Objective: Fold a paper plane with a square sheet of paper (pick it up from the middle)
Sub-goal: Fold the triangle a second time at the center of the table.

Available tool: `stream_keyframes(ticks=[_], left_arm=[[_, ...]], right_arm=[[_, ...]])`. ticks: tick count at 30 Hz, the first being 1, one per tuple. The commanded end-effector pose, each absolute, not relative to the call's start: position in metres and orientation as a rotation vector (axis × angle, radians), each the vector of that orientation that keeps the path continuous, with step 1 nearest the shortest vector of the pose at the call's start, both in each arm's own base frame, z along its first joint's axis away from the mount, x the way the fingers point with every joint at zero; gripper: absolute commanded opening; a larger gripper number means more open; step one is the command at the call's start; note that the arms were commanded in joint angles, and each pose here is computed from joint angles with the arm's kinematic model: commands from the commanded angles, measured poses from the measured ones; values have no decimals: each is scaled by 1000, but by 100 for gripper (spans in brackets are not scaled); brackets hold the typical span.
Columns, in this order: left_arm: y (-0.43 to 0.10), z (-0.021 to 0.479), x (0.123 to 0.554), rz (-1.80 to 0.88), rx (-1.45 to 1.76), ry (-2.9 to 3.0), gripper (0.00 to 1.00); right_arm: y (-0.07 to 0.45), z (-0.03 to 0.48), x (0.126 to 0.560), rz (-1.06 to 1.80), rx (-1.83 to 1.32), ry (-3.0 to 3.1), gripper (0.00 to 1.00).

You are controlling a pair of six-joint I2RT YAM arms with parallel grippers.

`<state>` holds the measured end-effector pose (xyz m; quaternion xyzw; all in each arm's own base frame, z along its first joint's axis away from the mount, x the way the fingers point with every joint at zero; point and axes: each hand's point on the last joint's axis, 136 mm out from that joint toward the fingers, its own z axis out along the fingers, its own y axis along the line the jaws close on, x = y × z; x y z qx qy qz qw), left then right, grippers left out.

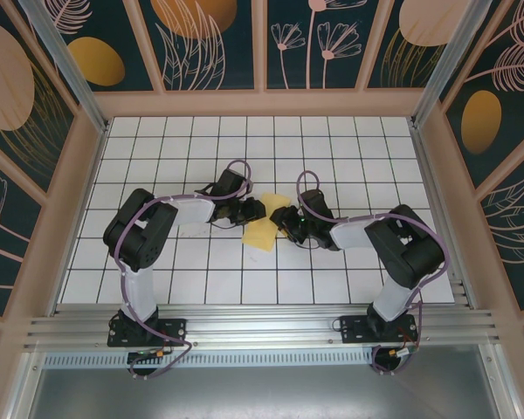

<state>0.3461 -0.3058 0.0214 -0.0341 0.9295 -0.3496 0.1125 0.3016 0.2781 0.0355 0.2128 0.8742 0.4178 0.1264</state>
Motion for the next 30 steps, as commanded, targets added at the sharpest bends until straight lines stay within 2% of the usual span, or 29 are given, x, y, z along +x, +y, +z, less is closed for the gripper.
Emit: stream_keyframes(ticks=[1, 18, 25, 30], left_arm=[[-305, 18, 349, -1010, -84, 2737, 30], [-302, 17, 352, -1014, -127, 2732, 30], [-302, 17, 350, -1016, -118, 2736, 30], [-302, 16, 348, -1020, -118, 2741, 30]], right_arm=[[284, 43, 303, 1266, 578, 2506, 47], [285, 52, 286, 1353, 627, 2466, 48], [252, 37, 305, 1023, 685, 2522, 48], [247, 38, 324, 1064, 701, 2494, 48]])
